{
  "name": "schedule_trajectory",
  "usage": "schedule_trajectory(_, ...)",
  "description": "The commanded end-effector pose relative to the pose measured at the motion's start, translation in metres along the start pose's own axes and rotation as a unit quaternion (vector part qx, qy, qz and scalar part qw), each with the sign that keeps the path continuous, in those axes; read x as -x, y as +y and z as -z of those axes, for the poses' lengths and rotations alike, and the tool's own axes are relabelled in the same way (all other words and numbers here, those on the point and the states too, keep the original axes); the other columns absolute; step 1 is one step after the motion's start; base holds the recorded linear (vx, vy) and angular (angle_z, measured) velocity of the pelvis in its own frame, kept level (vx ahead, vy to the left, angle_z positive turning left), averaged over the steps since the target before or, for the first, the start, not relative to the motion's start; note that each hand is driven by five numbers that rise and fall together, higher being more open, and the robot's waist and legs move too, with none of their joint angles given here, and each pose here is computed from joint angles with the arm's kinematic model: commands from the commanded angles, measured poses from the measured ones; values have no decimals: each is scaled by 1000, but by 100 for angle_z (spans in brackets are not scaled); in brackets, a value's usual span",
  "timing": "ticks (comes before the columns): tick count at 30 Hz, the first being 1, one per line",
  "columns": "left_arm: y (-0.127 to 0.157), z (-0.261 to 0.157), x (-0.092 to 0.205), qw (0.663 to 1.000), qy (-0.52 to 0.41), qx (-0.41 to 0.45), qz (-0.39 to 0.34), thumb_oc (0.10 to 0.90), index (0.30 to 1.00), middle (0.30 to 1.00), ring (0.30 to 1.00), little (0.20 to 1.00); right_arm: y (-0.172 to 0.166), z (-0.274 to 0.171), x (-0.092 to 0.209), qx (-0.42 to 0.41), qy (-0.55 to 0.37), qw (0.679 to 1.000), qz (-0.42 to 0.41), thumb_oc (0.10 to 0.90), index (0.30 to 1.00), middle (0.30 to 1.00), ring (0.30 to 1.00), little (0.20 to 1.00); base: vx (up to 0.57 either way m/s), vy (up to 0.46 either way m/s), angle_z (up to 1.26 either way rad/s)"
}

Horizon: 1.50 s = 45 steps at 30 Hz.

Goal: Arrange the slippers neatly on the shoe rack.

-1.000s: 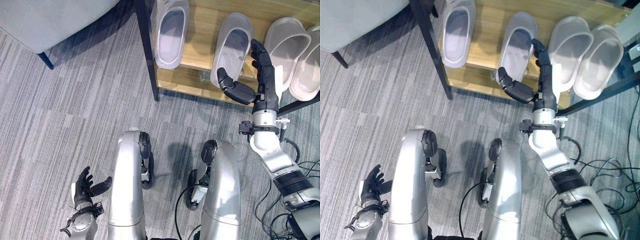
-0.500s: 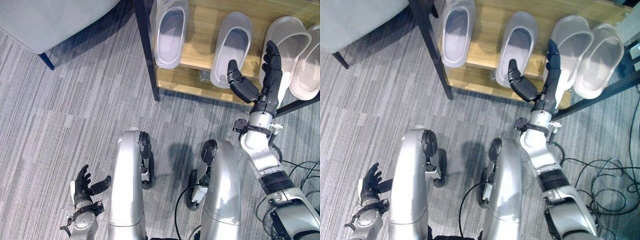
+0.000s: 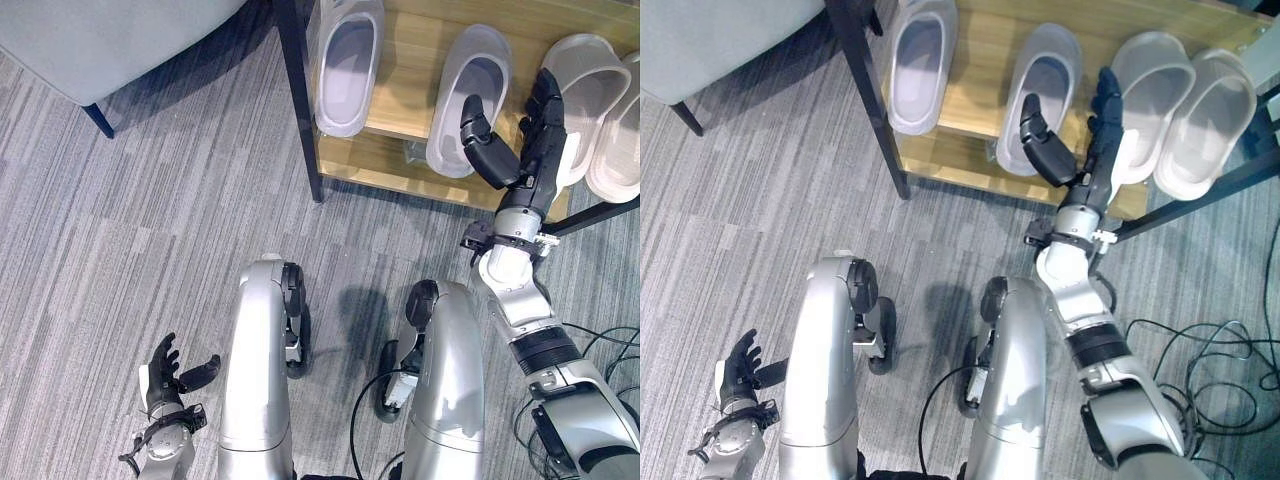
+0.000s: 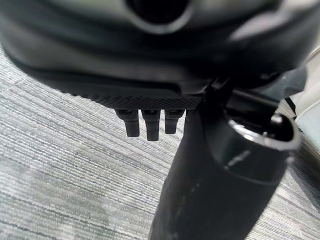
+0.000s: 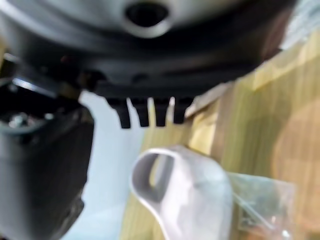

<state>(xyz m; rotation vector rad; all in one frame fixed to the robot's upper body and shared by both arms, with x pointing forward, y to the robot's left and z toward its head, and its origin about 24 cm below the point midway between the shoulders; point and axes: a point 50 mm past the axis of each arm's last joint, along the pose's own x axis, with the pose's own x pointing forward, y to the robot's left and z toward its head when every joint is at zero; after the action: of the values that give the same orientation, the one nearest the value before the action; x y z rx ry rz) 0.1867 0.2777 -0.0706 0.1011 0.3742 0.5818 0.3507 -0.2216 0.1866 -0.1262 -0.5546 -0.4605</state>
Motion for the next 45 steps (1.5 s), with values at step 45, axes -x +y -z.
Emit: schedule_trajectory(45,10,26,10,996,48,-80,14,800,900,900,900,900,55,-124,-55,-187,-145,969,-66,800,900,900,900,900,1,0,0)
